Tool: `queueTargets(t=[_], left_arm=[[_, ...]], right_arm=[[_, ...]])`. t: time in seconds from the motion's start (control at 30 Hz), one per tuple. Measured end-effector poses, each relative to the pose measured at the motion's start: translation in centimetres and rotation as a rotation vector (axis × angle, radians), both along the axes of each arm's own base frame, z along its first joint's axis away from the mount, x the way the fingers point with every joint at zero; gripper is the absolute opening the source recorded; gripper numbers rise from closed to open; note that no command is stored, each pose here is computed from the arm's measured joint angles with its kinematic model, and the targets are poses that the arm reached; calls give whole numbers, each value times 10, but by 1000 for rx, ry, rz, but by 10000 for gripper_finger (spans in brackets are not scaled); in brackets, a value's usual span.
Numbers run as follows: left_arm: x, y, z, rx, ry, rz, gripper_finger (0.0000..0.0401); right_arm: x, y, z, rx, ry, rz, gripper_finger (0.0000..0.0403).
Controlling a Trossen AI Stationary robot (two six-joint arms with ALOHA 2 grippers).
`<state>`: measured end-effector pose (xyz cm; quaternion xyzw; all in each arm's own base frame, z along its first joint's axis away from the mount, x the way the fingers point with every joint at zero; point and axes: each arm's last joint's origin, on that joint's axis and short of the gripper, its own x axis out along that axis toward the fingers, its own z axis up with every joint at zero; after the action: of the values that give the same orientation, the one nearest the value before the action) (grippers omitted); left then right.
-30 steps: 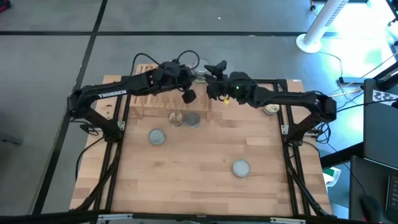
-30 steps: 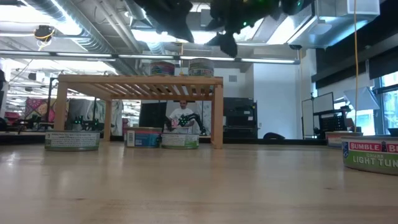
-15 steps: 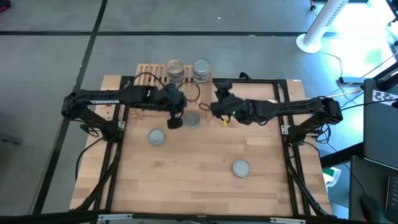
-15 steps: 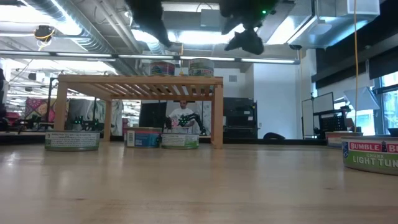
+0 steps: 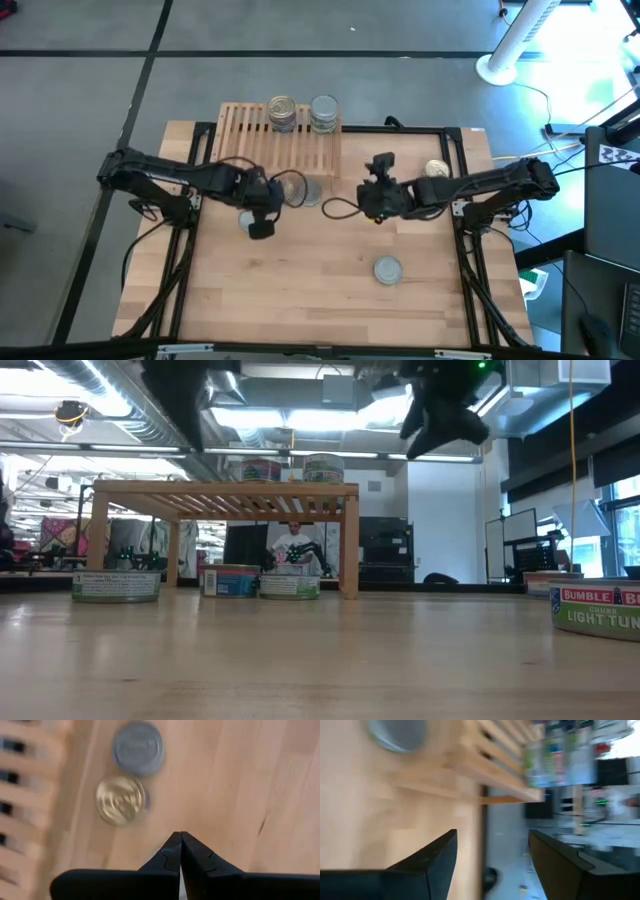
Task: Stack canned seafood by type on shelf
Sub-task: Put the green tuna can on the shelf and align it with the other stacked green tuna cans
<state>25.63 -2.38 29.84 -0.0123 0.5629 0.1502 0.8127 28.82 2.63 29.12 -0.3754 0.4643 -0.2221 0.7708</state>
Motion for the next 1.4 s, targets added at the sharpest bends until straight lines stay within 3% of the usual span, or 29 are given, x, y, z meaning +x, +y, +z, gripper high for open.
queueTargets(t=[0.23,0.33,0.5,0.7,0.9,1.4], left_arm=[[-9,-14,-29,-43,54,111,18],[-14,-17,-40,-72,82,156,38],[-21,-20,-58,-89,127,224,89],[-26,-29,-79,-145,126,229,129],[-27,-38,-97,-149,89,135,138],[-35,-36,-128,-151,58,161,139]], right_arm=[[4,14,-10,375,-41,140,243],[10,17,-16,465,-107,206,244],[17,21,-26,522,-225,275,244],[18,25,-36,633,-228,395,244],[17,27,-46,678,-246,446,244],[17,27,-57,675,-327,472,244]])
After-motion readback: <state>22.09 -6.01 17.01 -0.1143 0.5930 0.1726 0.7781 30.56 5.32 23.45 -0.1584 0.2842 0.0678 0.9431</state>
